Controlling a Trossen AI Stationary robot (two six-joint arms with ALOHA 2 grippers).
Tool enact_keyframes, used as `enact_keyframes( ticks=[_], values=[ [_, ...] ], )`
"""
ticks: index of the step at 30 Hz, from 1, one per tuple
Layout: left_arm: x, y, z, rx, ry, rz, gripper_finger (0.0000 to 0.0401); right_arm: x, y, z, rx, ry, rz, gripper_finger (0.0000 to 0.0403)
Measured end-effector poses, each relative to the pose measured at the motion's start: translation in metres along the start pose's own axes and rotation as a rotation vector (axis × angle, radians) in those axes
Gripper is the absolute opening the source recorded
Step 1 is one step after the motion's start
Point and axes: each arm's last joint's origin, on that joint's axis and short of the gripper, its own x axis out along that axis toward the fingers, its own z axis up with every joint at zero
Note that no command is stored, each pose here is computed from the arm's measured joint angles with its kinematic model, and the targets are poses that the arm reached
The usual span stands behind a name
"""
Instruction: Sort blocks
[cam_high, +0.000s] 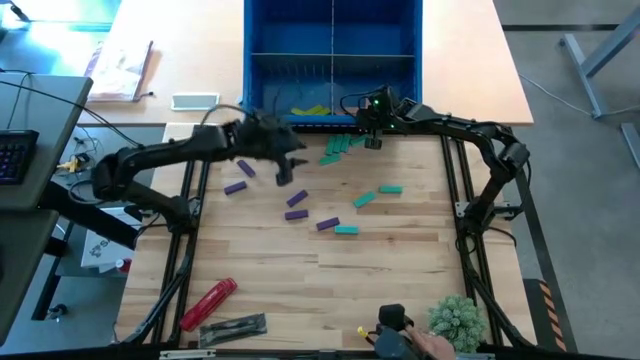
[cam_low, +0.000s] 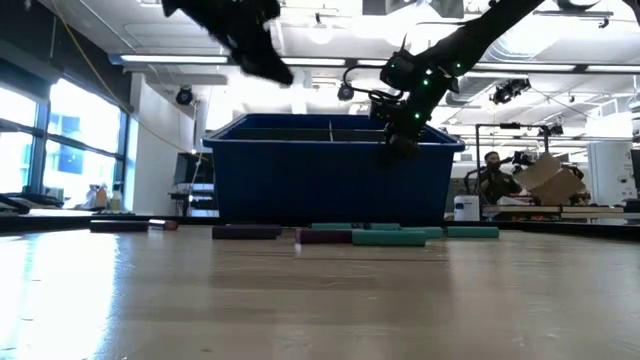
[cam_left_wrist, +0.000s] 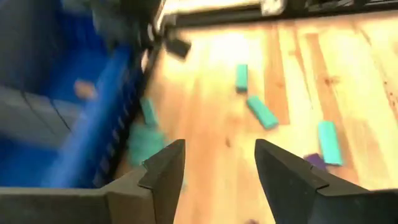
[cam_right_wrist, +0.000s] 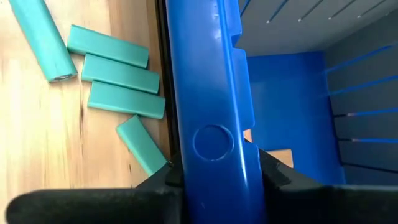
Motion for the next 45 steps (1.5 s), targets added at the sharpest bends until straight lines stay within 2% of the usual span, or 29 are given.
enact_keyframes(
  ticks=[7, 11, 12, 19, 23, 28, 32, 36, 40, 45],
  values=[
    [0.049, -0.015, -0.063, -0.284, 0.161, 0.278, 0.0158, 0.0, 0.0, 0.0, -0.002, 0.0, 0.0, 0.0071],
    [0.07, -0.009, -0.091, -0.587, 0.099, 0.438, 0.0142, 0.0, 0.0, 0.0, 0.0, 0.0, 0.0, 0.0072],
    [0.076, -0.008, -0.099, -0.632, 0.094, 0.47, 0.0136, 0.0, 0.0, 0.0, 0.003, 0.0, 0.0, 0.0072],
    [0.107, 0.013, -0.138, -0.695, 0.127, 0.693, 0.0092, 0.0, 0.0, 0.0, 0.006, 0.0, -0.003, 0.0072],
    [0.121, 0.033, -0.154, -0.781, 0.118, 0.754, 0.0052, 0.0, 0.0, 0.0, 0.008, -0.001, -0.004, 0.0073],
    [0.128, 0.05, -0.17, -0.787, 0.185, 0.783, 0.0006, 0.0, 0.001, 0.001, 0.007, -0.003, -0.002, 0.0073],
    [0.125, 0.066, -0.173, -0.851, 0.164, 0.822, 0.0005, 0.0, 0.001, 0.001, 0.008, -0.005, -0.004, 0.0073],
    [0.122, 0.077, -0.178, -0.91, 0.149, 0.816, 0.0001, 0.0, 0.001, 0.001, 0.008, -0.004, -0.002, 0.0073],
    [0.124, 0.081, -0.181, -0.958, 0.107, 0.849, 0.0, 0.0, 0.001, 0.001, 0.008, -0.005, -0.006, 0.0073],
    [0.132, 0.083, -0.182, -0.962, 0.062, 0.814, 0.0, 0.0, 0.002, 0.002, 0.009, -0.009, -0.009, 0.0073]
  ],
)
